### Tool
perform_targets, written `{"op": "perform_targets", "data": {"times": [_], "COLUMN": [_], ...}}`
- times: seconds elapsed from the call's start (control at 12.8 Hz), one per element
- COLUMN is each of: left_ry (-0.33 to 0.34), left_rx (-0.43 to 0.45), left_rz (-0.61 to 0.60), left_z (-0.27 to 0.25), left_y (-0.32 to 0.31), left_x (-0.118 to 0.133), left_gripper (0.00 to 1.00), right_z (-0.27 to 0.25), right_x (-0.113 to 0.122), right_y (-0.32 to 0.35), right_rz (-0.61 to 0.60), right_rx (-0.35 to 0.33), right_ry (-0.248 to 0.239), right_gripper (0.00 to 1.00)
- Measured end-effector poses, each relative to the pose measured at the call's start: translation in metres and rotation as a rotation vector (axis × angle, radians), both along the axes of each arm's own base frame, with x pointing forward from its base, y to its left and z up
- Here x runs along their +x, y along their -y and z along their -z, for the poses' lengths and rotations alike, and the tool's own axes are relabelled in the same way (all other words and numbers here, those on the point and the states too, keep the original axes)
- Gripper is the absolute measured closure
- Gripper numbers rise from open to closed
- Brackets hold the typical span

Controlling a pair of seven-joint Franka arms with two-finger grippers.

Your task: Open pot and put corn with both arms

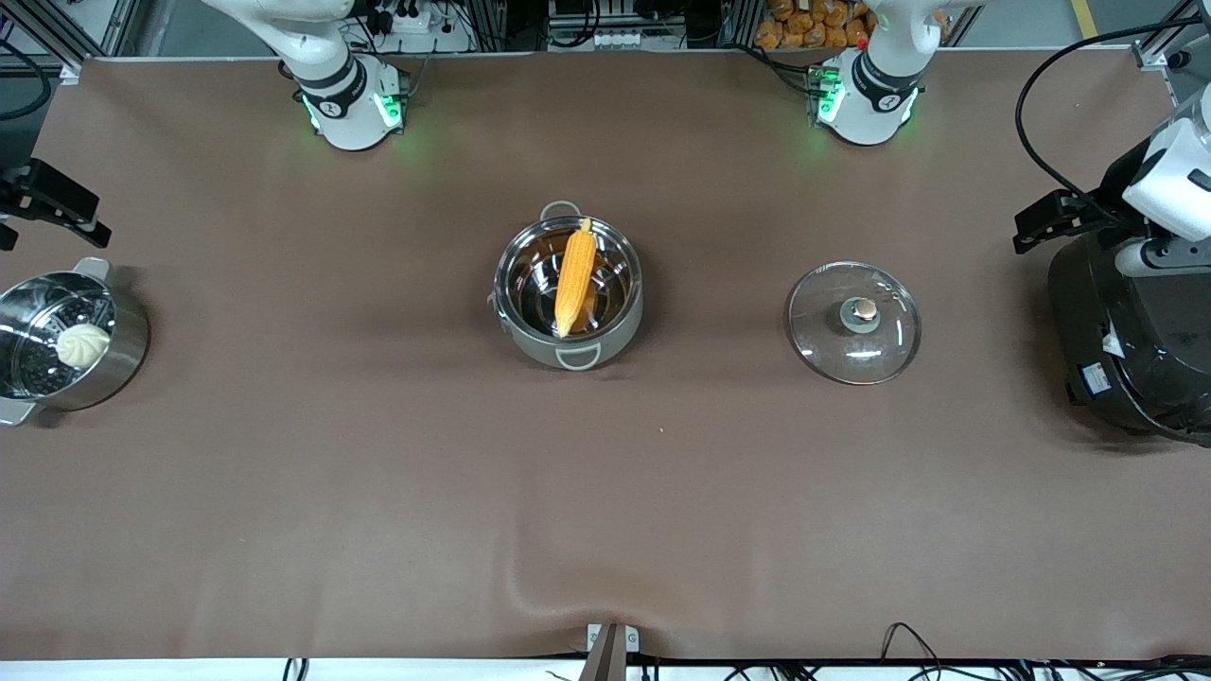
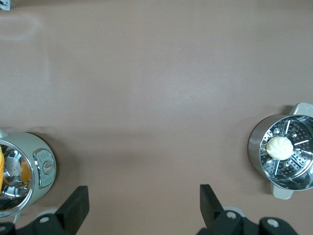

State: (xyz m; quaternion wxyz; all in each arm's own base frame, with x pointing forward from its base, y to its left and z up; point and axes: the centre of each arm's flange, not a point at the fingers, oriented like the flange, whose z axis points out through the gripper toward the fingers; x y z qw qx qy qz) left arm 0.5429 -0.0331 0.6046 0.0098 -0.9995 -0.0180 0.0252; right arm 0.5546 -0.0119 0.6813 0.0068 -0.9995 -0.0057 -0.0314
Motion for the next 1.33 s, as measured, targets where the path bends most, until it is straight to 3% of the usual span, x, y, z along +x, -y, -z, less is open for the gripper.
{"op": "perform_targets", "data": {"times": [0.55, 1.33], "left_ry": [0.002, 0.026], "left_rx": [0.000, -0.002], "left_rz": [0.001, 0.013], "left_z": [0.000, -0.010], "left_y": [0.000, 0.005], "left_x": [0.000, 0.001], "left_gripper": [0.00, 0.00], "right_z": [0.039, 0.043], "right_x": [0.013, 0.010], "right_y": [0.001, 0.001], "right_rz": [0.003, 0.003], "right_rx": [-0.001, -0.002], "right_ry": [0.013, 0.017], "right_gripper": [0.00, 0.00]}}
